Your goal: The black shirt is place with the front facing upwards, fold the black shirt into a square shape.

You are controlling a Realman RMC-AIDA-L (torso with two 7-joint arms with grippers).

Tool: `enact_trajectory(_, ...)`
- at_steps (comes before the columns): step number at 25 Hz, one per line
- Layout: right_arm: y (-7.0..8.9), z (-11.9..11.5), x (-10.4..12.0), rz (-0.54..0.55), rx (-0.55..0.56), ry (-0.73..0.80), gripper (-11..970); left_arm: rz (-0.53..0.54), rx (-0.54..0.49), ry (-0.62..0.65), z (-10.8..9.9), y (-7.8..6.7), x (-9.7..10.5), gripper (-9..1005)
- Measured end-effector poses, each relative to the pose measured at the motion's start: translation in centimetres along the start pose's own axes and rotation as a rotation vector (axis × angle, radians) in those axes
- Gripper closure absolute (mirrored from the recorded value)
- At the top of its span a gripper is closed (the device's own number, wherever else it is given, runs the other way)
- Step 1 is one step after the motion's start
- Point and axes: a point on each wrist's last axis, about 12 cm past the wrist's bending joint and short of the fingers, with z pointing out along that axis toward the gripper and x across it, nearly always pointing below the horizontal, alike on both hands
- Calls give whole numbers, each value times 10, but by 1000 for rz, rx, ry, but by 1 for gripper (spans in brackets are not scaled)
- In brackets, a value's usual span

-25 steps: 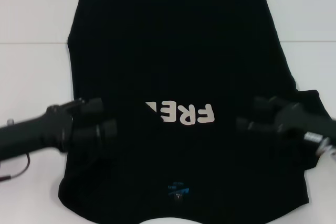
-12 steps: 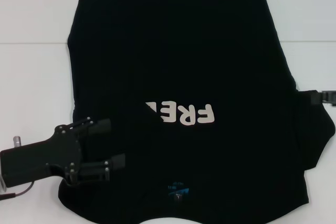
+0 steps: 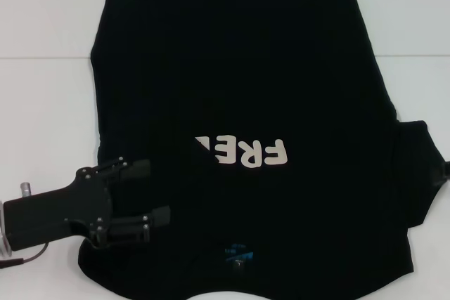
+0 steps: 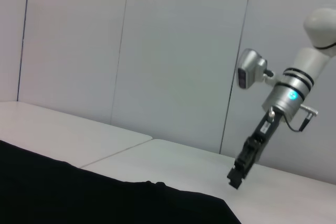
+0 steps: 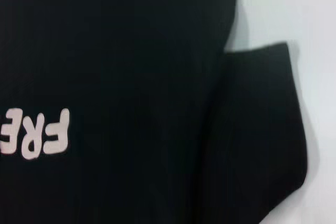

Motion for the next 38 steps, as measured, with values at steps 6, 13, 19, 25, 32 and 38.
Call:
enact_trajectory(6,-4,13,3,22,-12,28,13,-11,6,9,1,0,1,73)
enact_trajectory(13,1,20,-1,15,-23,18,12,-13,7,8,1,0,1,73)
enact_trajectory(19,8,33,-4,-5,-39,44,12,-17,4,8,0,-1,2,73)
enact_trajectory(25,10,35,-5,-13,-34,34,13,-17,1,7,0,-1,2,73)
enact_trajectory(32,12,39,-7,-25,-33,26,12,-12,6,5,1,0,1,73)
enact_trajectory(38,13,40,-9,-30,-26,17,18,-7,8,0,2,0,-1,74)
